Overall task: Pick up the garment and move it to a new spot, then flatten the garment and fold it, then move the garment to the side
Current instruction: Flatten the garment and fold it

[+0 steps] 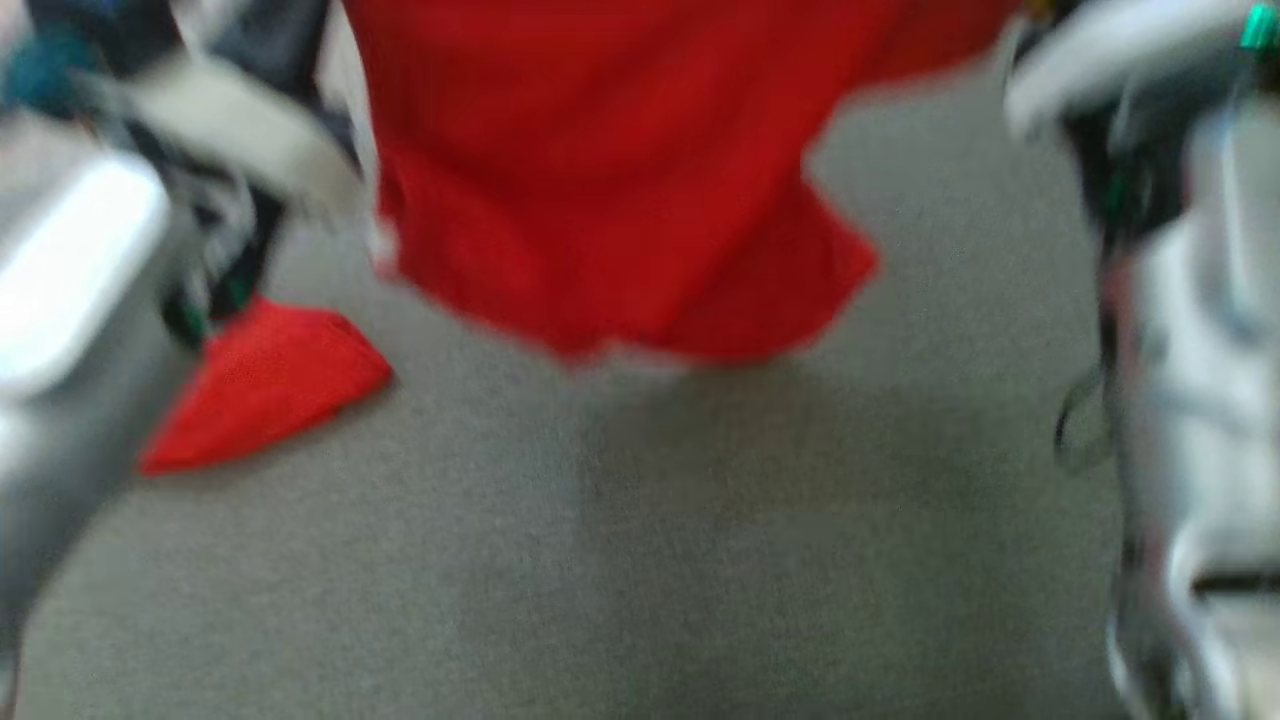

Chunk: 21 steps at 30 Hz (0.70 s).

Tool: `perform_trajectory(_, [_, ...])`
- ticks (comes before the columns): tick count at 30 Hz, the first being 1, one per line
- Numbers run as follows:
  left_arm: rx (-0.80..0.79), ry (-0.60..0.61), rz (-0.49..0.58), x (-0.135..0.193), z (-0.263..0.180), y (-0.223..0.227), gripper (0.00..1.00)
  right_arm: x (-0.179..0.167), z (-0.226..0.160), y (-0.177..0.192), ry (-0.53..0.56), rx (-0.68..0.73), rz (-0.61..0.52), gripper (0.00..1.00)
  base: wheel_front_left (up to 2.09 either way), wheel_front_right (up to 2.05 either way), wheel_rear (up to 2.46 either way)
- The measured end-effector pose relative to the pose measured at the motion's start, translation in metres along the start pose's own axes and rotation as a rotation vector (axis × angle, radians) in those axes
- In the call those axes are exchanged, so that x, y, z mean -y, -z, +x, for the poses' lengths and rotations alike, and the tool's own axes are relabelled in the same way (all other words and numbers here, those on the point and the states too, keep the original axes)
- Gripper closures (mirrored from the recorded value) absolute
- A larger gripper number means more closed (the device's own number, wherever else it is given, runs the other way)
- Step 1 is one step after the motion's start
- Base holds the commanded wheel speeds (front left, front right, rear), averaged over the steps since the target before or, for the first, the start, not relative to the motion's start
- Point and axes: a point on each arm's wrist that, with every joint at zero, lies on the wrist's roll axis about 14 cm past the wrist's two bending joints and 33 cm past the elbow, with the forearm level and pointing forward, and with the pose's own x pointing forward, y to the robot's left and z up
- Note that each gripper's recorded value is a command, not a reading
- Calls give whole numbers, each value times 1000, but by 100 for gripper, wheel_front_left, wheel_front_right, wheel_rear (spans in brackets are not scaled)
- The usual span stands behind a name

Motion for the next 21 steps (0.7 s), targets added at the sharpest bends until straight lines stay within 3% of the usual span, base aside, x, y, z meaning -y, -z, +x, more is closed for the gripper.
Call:
perform_trajectory(6, [112, -39, -6, -45, 72, -12, 100, 8, 85, -37, 12, 145, -35, 100, 0, 0, 0])
perform_trajectory(8, [172, -32, -15, -55, 98, -13, 100, 14, 113, -33, 27, 184, -61, 100, 0, 0, 0])
perform_trajectory(14, [74, -25, -89, -57, 113, 60, 100, 35, 123, 71, 77, -34, -72, 100, 0, 0, 0])
perform_trajectory(21, [-170, 4, -163, -26, 73, 168, 100, 53, 72, 195, 97, -416, -138, 100, 0, 0, 0])
